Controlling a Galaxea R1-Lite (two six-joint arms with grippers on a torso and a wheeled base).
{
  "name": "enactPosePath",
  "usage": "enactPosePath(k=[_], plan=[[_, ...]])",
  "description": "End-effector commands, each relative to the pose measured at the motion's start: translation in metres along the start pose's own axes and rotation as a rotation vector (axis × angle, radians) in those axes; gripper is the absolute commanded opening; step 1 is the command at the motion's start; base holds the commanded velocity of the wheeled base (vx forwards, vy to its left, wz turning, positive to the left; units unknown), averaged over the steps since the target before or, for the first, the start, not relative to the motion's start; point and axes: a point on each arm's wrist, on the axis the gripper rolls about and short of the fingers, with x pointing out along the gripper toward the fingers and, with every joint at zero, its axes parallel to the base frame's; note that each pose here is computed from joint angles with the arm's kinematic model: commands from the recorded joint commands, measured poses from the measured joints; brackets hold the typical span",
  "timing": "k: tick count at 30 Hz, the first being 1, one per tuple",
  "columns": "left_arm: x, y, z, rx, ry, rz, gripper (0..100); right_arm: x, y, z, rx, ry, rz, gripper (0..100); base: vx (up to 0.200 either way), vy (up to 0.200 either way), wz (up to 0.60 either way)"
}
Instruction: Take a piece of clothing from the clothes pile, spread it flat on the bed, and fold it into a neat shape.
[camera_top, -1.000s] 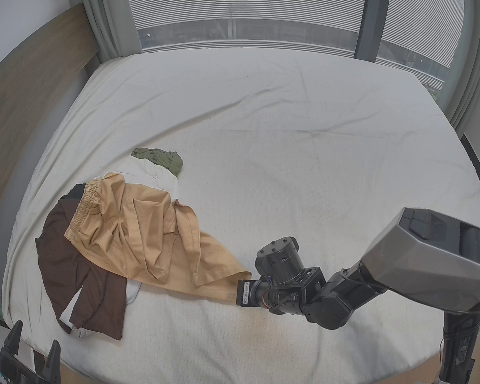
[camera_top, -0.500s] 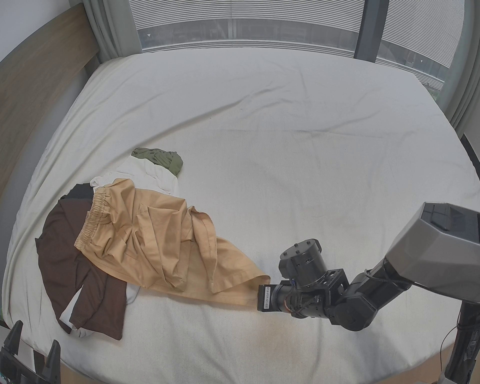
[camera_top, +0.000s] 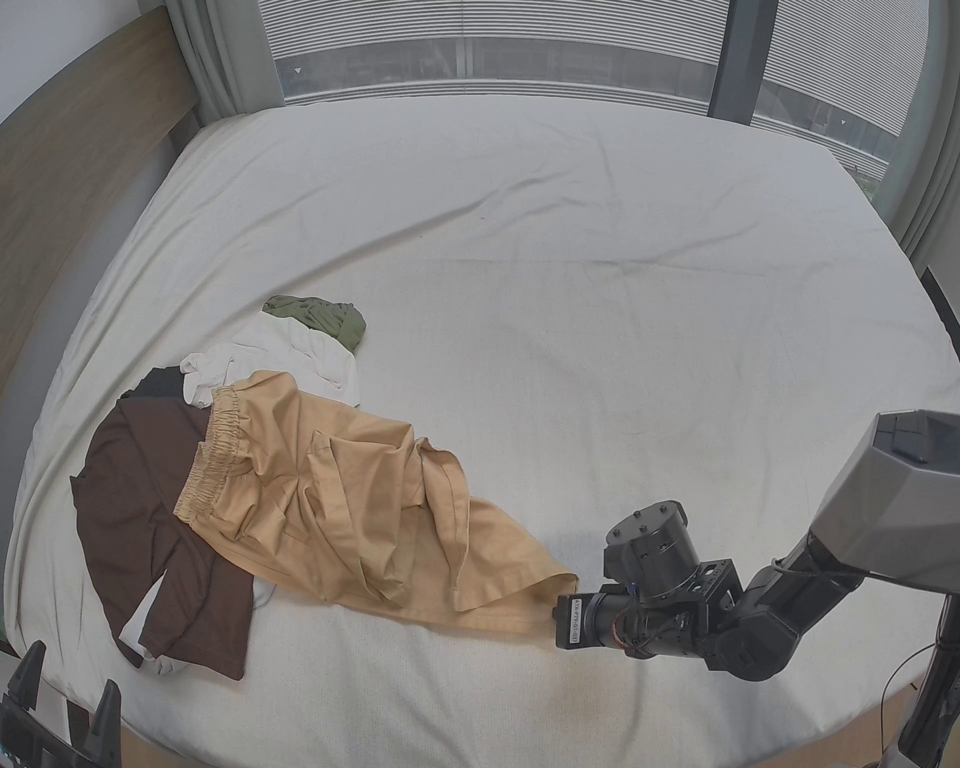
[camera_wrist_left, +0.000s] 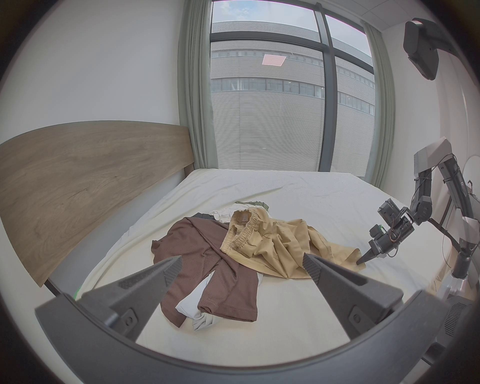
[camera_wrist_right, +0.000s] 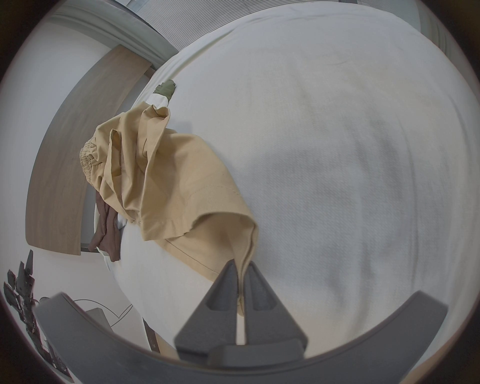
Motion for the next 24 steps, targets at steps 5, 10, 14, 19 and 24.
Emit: enactPosePath(k=[5,10,14,19,24], plan=[[0.0,0.0,-0.005,0.0,0.001,0.0,100,-0.015,-0.021,-0.003,0.007,0.007,-0.046,0,0.0,0.0,0.0],[0.0,0.0,-0.005,0.001,0.001,0.002,100,-0.018,-0.033,-0.005,0.002,-0.011,-0.057,0,0.0,0.0,0.0],[0.0,0.0,-0.005,0.001,0.001,0.0,100,-0.022,-0.041,-0.007,0.0,-0.027,-0.066,0,0.0,0.0,0.0],[0.0,0.0,-0.005,0.001,0.001,0.0,100,-0.031,-0.049,-0.007,0.013,-0.035,-0.081,0,0.0,0.0,0.0],[0.0,0.0,-0.005,0.001,0.001,0.002,100,-0.043,-0.055,-0.001,0.031,-0.066,-0.09,0,0.0,0.0,0.0]])
